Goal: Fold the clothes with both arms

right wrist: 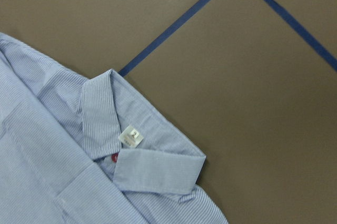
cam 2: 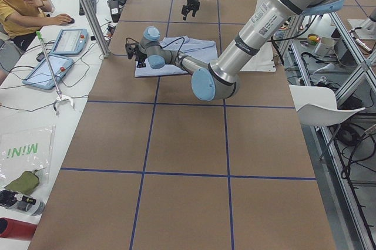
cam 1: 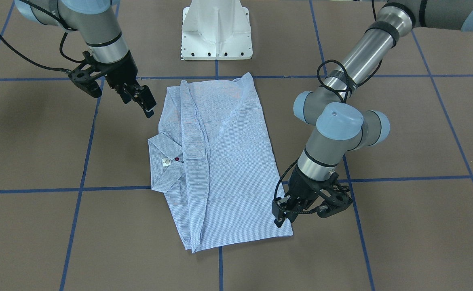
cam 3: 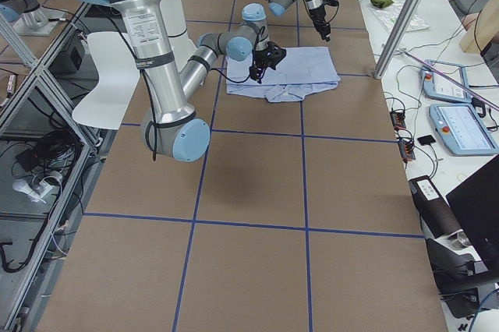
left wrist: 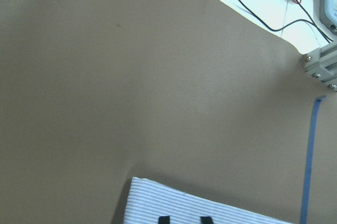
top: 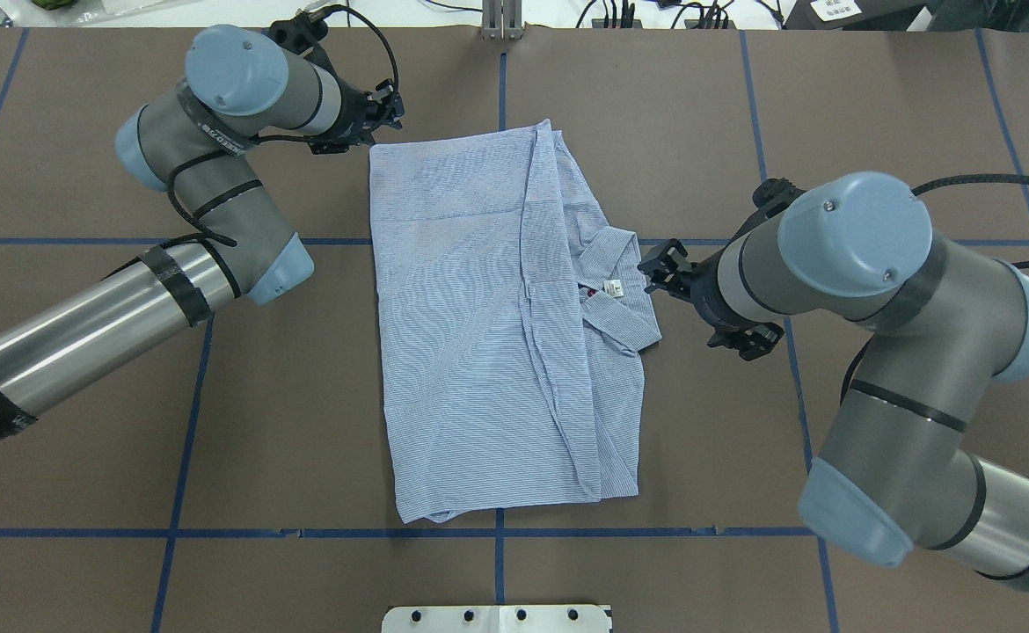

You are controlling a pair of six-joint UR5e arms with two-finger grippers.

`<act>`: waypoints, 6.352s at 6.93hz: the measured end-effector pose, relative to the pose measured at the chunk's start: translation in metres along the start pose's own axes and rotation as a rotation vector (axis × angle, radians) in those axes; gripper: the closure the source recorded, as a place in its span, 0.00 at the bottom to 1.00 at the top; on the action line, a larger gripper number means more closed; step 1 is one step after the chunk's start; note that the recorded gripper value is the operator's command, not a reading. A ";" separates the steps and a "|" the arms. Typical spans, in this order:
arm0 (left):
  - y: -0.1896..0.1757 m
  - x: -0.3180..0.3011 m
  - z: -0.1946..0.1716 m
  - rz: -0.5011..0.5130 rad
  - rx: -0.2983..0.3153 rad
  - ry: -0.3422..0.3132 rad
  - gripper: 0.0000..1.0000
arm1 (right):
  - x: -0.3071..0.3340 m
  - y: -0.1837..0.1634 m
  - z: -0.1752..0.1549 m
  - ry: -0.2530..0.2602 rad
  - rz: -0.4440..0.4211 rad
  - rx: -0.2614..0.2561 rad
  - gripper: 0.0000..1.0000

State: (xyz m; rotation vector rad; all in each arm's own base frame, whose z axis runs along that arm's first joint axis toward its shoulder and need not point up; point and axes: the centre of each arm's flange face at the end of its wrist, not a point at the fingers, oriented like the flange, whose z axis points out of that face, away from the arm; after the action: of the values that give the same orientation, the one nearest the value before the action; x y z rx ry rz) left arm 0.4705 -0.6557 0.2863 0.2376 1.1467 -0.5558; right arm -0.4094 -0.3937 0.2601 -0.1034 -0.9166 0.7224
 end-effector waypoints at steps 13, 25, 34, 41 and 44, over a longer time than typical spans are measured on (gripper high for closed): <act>0.006 -0.108 -0.110 0.006 -0.110 0.052 0.51 | 0.010 0.181 0.113 0.273 -1.088 0.100 0.00; 0.007 -0.109 -0.115 0.005 -0.106 0.056 0.50 | 0.052 0.102 0.094 0.317 -1.041 0.098 0.00; 0.009 -0.102 -0.123 0.004 -0.105 0.053 0.50 | 0.051 0.140 0.067 0.065 -0.255 0.067 0.00; 0.009 -0.107 -0.125 0.001 -0.101 0.049 0.50 | 0.065 0.147 0.095 0.038 0.264 0.064 0.06; 0.009 -0.110 -0.125 -0.001 -0.099 0.045 0.50 | 0.068 0.151 0.101 0.051 0.262 0.064 0.12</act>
State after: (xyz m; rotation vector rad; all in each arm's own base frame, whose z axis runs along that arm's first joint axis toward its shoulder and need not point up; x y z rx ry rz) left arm 0.3440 -0.5593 0.3345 0.1646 1.2147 -0.4948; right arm -0.5379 -0.2587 0.3128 -0.1874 -0.8383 0.9873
